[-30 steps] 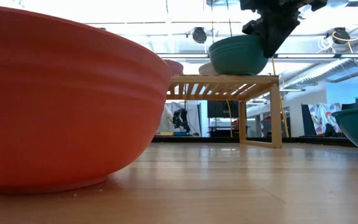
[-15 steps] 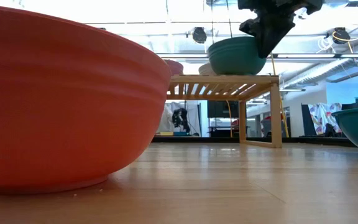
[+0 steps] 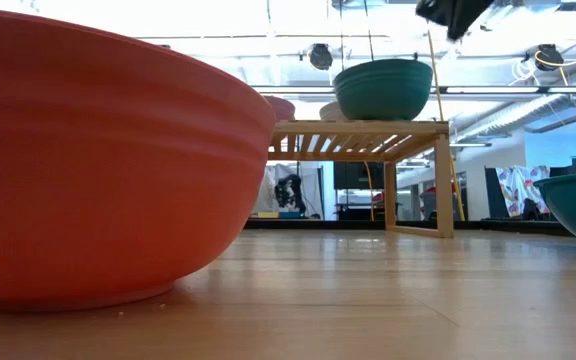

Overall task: Place and stack bowls onto a shelf
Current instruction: Put the left blue bowl on the shelf

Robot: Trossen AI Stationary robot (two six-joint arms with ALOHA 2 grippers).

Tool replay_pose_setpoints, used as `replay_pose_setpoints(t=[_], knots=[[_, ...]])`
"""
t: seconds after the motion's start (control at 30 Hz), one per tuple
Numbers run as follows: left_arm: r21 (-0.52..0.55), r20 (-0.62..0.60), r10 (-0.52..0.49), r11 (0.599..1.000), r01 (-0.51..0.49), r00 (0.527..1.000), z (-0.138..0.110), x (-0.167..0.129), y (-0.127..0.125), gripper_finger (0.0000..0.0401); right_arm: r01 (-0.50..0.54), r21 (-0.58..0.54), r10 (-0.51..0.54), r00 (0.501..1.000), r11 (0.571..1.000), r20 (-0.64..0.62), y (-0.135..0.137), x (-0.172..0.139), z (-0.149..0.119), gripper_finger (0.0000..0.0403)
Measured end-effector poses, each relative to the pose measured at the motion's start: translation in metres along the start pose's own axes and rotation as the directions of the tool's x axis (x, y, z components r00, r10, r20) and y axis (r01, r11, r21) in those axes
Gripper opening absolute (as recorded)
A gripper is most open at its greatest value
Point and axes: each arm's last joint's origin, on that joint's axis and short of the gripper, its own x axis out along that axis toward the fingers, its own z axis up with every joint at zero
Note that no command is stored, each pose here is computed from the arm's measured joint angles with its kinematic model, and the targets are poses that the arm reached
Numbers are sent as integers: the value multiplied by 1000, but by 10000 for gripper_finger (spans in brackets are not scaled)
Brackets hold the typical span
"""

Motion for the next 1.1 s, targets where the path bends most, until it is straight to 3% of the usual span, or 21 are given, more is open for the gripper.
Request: replay_pose_setpoints(t=[0.13, 0.4, 0.6, 0.97, 1.1], knots=[[0, 0, 0, 1000, 0, 1000, 0, 0, 0, 8, -20, 223, 19, 1000, 975, 6, 7, -21, -13, 25], [14, 0, 0, 1000, 0, 1000, 0, 0, 0, 8, -200, 440, 241, 970, 876, -38, 16, -32, -30, 25], [22, -1, 0, 1000, 0, 1000, 0, 0, 0, 8, -224, 506, 306, 948, 833, -83, 18, -30, -33, 25], [-11, -13, 1, 1000, -1, 1000, 3, 6, -6, 8, -225, 484, 300, 950, 845, -83, 18, -30, -33, 25], [15, -91, -57, 998, 58, 994, 1, 8, -10, 7, -223, 484, 298, 951, 846, -83, 18, -30, -33, 25]])
